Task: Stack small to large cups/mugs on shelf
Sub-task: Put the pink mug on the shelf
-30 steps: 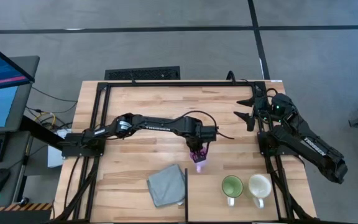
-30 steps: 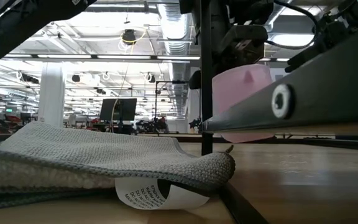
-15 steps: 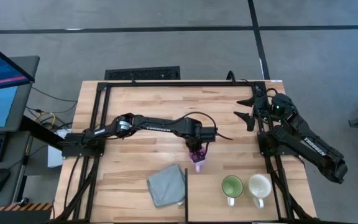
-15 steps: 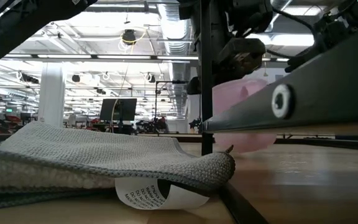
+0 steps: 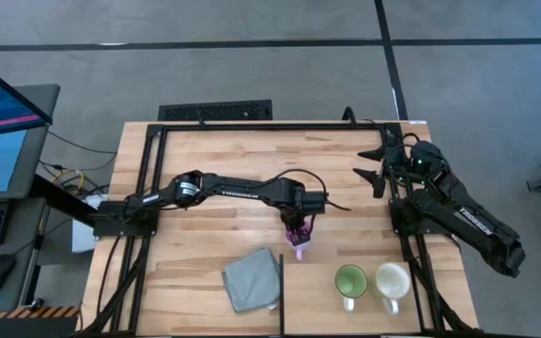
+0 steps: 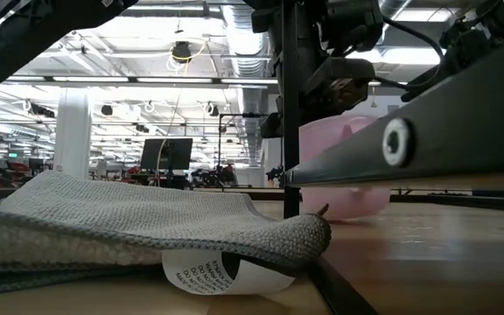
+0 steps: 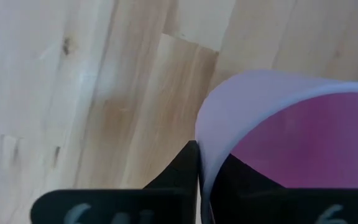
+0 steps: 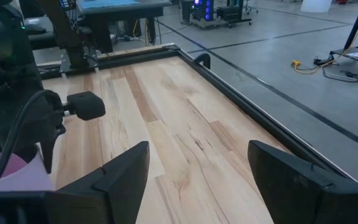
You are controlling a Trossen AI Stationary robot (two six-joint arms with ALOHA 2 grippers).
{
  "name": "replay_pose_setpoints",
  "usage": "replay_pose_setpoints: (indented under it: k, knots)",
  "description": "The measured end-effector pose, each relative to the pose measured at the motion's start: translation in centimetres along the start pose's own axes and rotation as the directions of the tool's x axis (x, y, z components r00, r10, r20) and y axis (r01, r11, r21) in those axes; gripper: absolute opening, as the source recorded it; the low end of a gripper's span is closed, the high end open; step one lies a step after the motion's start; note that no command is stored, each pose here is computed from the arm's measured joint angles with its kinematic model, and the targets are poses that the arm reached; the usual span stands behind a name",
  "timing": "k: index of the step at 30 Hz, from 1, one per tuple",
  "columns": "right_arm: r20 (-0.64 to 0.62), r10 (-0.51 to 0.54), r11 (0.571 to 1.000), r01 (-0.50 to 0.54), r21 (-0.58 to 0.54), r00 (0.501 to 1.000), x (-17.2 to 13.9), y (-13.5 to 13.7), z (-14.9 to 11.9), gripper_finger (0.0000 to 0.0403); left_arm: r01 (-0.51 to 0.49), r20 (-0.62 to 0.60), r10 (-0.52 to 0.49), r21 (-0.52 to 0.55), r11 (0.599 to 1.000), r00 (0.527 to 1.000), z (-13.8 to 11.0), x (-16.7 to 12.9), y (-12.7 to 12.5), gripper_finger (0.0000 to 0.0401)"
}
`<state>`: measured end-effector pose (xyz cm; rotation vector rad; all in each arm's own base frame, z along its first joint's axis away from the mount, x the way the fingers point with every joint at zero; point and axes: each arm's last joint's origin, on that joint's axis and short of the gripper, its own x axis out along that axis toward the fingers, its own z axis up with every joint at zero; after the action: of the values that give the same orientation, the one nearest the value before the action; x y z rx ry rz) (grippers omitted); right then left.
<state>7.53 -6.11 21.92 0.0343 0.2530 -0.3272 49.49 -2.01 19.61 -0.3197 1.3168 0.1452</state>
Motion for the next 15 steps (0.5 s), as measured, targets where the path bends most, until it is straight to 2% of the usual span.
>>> replay_pose_setpoints:
  k: [6, 15]
  knots:
    - [0.0, 0.0, 1.0, 0.0, 0.0, 1.0, 0.0, 0.0, -0.01, 0.0297, 0.049, 0.004, -0.049, -0.004, 0.999, 0.999, 0.14, 0.0, -0.19, 0.0023]
    - [0.0, 0.0, 1.0, 0.0, 0.0, 1.0, 0.0, 0.0, 0.0, 0.0297, 0.059, 0.011, -0.059, -0.004, 0.998, 0.998, 0.23, -0.08, -0.27, 0.0022]
